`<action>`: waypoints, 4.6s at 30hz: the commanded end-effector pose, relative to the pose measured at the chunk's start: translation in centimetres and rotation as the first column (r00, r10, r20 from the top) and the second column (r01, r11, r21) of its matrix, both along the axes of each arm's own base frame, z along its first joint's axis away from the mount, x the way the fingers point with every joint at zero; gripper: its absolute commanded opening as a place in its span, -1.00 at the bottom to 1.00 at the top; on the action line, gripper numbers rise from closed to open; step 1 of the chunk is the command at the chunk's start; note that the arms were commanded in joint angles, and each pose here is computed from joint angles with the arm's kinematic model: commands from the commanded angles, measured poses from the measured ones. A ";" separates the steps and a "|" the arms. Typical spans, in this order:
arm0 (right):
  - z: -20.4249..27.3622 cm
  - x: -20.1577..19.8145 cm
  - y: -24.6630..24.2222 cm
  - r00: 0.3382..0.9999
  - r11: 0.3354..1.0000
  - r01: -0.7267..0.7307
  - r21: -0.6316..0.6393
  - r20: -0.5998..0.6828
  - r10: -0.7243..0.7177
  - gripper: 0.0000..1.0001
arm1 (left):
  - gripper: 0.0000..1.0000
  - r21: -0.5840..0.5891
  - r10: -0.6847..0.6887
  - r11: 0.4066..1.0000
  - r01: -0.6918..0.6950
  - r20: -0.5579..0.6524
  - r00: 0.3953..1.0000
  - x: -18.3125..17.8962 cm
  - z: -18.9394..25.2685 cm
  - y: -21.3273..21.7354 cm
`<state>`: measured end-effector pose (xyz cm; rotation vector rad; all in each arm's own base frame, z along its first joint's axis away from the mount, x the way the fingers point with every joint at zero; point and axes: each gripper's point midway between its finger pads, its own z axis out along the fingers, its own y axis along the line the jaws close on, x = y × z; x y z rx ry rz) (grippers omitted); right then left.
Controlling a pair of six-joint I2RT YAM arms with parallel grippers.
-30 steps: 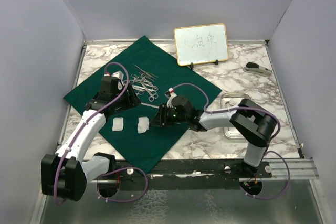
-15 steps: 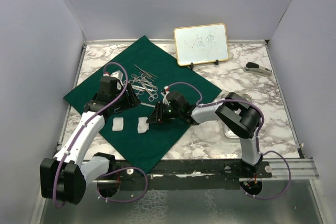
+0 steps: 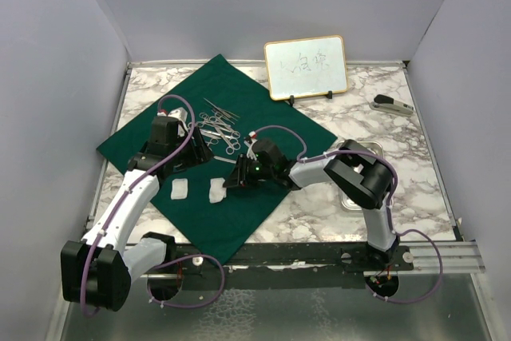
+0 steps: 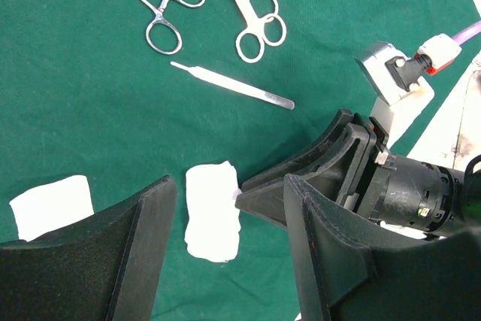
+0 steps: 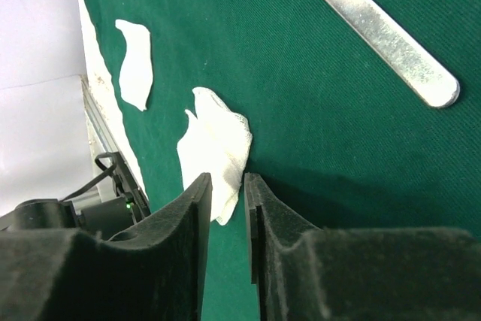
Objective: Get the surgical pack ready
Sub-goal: Adjust the medical item in the surgical kit.
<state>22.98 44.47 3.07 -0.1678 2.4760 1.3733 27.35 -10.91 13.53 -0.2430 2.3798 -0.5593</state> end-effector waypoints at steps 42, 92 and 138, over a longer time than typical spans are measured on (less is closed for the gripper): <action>2.3 2.3 1.7 0.930 0.983 -0.166 -0.075 0.320 0.181 -0.98 | 0.25 0.003 -0.029 1.000 0.029 0.032 0.999 -0.2 0.9 -0.2; 4.9 3.7 -0.4 0.908 0.988 -0.064 -0.140 0.403 0.116 -0.30 | 0.32 0.170 0.005 0.985 0.002 -0.042 0.999 0.2 2.1 2.4; 13.9 4.6 -15.4 0.660 0.966 0.207 -0.158 0.751 -0.019 0.01 | -0.44 0.647 0.271 0.744 0.165 -0.518 0.811 -3.0 -12.9 8.3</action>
